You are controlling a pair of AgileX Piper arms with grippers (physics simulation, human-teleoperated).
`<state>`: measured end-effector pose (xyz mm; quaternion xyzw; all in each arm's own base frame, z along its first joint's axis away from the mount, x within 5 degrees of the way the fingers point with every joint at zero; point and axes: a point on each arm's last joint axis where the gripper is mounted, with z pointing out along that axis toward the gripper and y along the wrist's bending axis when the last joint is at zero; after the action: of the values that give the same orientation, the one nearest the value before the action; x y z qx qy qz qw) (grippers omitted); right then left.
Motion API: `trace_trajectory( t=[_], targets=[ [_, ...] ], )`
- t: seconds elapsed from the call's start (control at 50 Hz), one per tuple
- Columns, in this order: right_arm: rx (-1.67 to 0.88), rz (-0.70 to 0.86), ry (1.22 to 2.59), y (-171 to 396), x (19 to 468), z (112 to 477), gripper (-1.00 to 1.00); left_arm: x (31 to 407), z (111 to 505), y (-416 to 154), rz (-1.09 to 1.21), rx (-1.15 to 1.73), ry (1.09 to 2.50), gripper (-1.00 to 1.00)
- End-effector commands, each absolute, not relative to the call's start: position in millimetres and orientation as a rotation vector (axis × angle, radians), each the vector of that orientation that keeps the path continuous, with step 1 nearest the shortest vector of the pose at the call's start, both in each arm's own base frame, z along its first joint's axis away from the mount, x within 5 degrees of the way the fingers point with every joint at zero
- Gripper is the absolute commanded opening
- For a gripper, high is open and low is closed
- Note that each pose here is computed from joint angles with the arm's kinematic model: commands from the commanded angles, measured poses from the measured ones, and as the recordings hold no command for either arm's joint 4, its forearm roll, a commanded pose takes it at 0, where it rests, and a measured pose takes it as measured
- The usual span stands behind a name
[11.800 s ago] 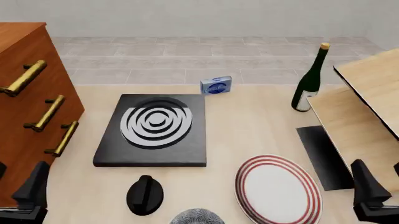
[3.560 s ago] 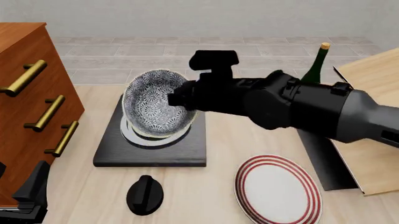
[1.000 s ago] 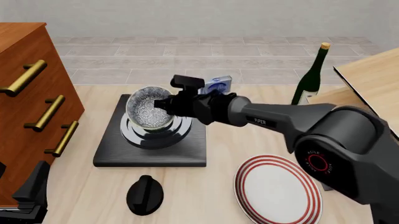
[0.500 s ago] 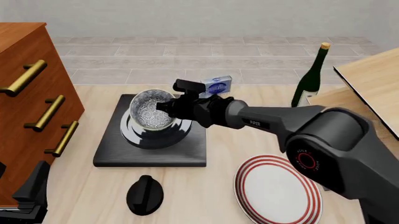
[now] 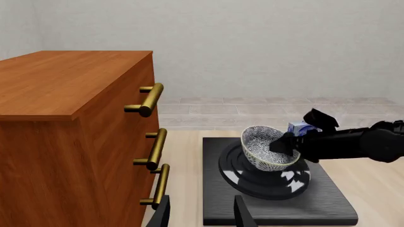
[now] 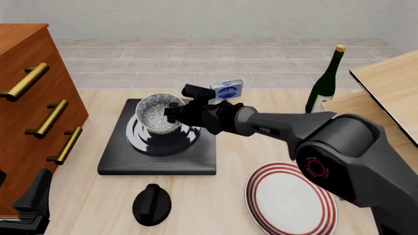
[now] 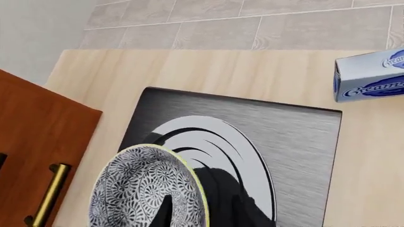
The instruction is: Put the bowl on the stove.
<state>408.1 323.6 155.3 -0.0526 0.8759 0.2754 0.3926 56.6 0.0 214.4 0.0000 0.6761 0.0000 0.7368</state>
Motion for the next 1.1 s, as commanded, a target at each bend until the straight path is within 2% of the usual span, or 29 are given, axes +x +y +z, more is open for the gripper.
trace_trajectory(
  t=[0.02,0.38,0.9,1.1],
  targets=[
    [-0.165,0.68,2.239,325.1,404.0,146.5,1.0,56.6,214.4,0.0,0.0,0.0,1.485,1.0],
    [-0.182,0.683,2.23,326.6,400.2,156.1,1.0,56.6,214.4,0.0,0.0,0.0,1.485,1.0],
    [-0.214,0.672,2.177,312.9,393.8,205.0,1.0,56.6,214.4,0.0,0.0,0.0,1.485,1.0],
    [-0.212,0.661,2.169,304.4,392.7,213.4,1.0,56.6,214.4,0.0,0.0,0.0,1.485,1.0]
  ],
)
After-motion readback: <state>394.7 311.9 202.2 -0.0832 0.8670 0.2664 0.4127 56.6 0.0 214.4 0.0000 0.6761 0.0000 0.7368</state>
